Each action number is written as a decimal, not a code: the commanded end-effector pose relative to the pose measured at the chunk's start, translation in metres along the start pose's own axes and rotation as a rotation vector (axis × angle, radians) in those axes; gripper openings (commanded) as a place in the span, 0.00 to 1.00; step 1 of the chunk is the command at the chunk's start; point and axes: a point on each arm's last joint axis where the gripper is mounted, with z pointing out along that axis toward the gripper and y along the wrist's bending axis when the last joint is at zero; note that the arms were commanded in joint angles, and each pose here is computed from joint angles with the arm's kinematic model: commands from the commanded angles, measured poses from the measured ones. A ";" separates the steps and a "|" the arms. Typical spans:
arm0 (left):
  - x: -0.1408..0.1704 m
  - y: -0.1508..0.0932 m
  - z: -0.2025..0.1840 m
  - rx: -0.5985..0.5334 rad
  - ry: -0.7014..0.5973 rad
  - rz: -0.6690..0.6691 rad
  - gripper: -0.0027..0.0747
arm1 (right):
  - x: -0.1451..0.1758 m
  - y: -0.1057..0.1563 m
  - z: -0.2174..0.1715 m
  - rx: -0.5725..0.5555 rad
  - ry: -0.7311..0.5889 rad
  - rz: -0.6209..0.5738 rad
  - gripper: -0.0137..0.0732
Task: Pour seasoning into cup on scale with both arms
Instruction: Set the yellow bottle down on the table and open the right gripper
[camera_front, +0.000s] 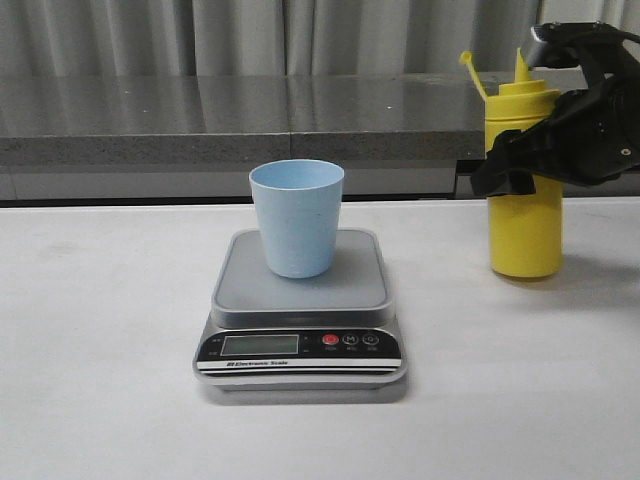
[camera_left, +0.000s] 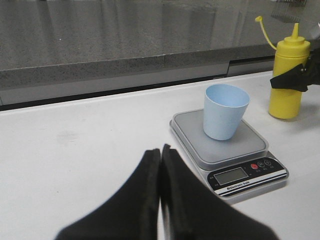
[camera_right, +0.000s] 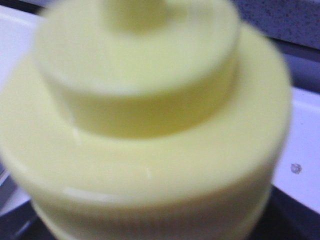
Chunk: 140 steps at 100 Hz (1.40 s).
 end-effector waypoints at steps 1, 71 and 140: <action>-0.015 0.000 -0.003 -0.002 -0.097 -0.023 0.01 | -0.025 0.003 -0.011 -0.031 -0.117 -0.006 0.83; -0.015 0.000 -0.003 -0.002 -0.097 -0.023 0.01 | -0.008 0.007 -0.031 0.020 -0.046 0.021 0.83; -0.015 0.000 -0.003 -0.002 -0.097 -0.023 0.01 | 0.009 0.029 -0.100 0.071 -0.063 0.052 0.83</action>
